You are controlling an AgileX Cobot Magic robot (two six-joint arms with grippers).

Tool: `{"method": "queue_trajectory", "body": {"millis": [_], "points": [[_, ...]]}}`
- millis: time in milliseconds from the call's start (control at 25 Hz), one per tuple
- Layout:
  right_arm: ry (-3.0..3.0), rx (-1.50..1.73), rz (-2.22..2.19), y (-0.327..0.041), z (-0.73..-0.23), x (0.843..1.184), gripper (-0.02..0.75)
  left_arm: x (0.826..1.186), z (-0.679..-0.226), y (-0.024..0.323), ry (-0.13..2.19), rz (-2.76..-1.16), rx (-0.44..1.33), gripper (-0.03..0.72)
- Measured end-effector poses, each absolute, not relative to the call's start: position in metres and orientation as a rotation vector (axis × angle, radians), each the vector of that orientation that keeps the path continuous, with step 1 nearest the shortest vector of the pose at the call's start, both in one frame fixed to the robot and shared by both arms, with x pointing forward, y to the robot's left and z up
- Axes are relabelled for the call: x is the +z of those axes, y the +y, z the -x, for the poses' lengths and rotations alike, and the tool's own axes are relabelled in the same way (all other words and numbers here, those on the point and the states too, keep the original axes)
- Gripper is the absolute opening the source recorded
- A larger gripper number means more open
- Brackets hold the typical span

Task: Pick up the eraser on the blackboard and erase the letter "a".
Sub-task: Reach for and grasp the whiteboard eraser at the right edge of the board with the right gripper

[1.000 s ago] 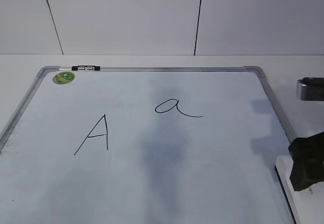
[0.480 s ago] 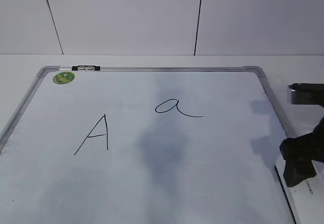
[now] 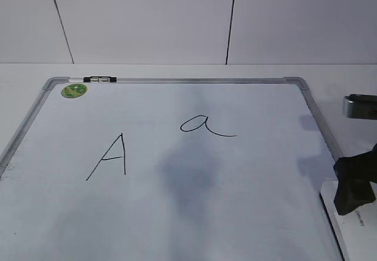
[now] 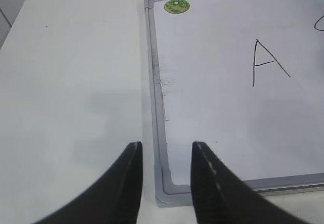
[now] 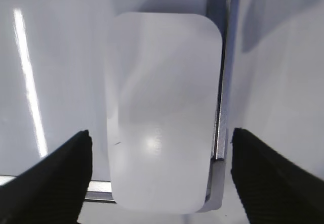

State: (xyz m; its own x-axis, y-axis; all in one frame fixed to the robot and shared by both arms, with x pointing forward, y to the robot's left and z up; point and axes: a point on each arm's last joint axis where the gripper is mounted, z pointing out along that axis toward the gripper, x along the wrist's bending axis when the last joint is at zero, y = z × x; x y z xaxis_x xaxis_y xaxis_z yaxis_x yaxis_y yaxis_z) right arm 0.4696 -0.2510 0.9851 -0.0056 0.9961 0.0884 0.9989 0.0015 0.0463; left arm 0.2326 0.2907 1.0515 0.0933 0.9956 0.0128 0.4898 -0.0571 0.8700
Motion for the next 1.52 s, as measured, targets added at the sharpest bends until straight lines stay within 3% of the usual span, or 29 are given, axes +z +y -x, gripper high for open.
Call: {"method": "queue_trajectory", "body": {"millis": [600,1520], "points": [[-2.177,-0.031,2.123,-0.248,-0.477,0.960,0.674,1.051,-0.233,0.291,1.487,-1.646,0.881,0.245],[-2.152,-0.072,2.139,-0.246,-0.482,0.954,0.655,1.051,-0.233,0.291,1.487,-1.645,0.879,0.245]]}}
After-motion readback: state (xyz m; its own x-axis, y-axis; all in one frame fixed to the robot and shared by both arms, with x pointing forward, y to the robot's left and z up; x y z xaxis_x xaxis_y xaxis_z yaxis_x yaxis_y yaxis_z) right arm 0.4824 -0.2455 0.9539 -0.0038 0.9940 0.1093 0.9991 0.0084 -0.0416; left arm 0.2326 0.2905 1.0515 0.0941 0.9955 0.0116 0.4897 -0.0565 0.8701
